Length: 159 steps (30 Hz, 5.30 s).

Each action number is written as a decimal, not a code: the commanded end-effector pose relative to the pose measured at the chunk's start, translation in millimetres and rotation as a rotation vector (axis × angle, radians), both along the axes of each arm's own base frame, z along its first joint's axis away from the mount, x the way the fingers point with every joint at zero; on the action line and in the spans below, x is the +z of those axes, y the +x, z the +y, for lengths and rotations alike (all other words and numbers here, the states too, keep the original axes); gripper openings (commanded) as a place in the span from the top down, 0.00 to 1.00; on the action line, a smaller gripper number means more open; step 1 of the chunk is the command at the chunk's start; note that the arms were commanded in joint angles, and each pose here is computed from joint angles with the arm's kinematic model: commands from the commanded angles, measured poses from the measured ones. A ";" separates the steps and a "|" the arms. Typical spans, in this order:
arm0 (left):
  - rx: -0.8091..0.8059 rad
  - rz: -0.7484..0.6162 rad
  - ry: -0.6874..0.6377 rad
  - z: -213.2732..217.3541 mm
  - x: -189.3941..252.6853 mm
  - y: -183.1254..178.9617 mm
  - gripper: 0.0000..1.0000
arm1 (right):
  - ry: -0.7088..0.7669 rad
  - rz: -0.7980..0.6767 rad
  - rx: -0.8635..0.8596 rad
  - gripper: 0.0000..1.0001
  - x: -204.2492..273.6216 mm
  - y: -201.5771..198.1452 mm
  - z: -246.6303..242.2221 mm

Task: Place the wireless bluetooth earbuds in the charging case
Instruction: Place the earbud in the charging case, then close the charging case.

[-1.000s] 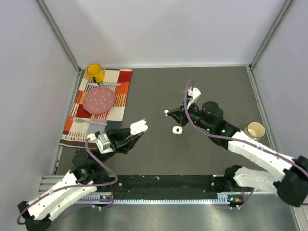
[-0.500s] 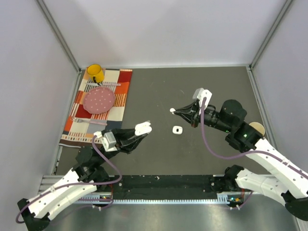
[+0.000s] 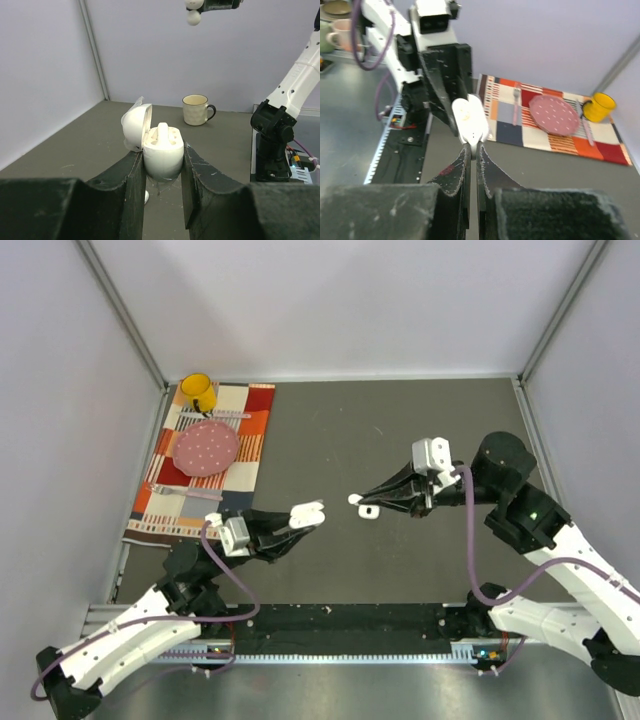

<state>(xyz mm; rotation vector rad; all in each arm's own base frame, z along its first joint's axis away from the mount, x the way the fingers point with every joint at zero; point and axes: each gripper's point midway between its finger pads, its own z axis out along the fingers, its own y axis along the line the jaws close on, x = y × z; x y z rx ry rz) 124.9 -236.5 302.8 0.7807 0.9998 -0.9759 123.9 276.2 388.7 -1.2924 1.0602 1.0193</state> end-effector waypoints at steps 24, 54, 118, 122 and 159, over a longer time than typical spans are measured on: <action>-0.203 -0.118 -0.046 -18.8 41.6 -29.4 1.00 | -0.131 -0.029 0.233 1.00 -27.1 -21.2 24.0; -0.197 -0.087 -0.016 -23.2 34.0 -24.0 1.00 | -0.199 -0.041 0.206 1.00 -45.0 -15.7 45.3; -0.115 -0.061 -0.012 -17.8 29.9 -11.2 1.00 | 0.094 0.543 -0.785 0.02 -16.3 122.2 -5.0; -0.120 -0.059 -0.013 -18.3 30.8 -11.7 1.00 | 0.127 0.671 -0.718 0.02 -15.5 115.9 12.8; 0.077 0.069 -0.121 0.1 38.9 22.4 1.00 | -0.068 0.735 -0.648 0.13 -101.5 62.6 64.2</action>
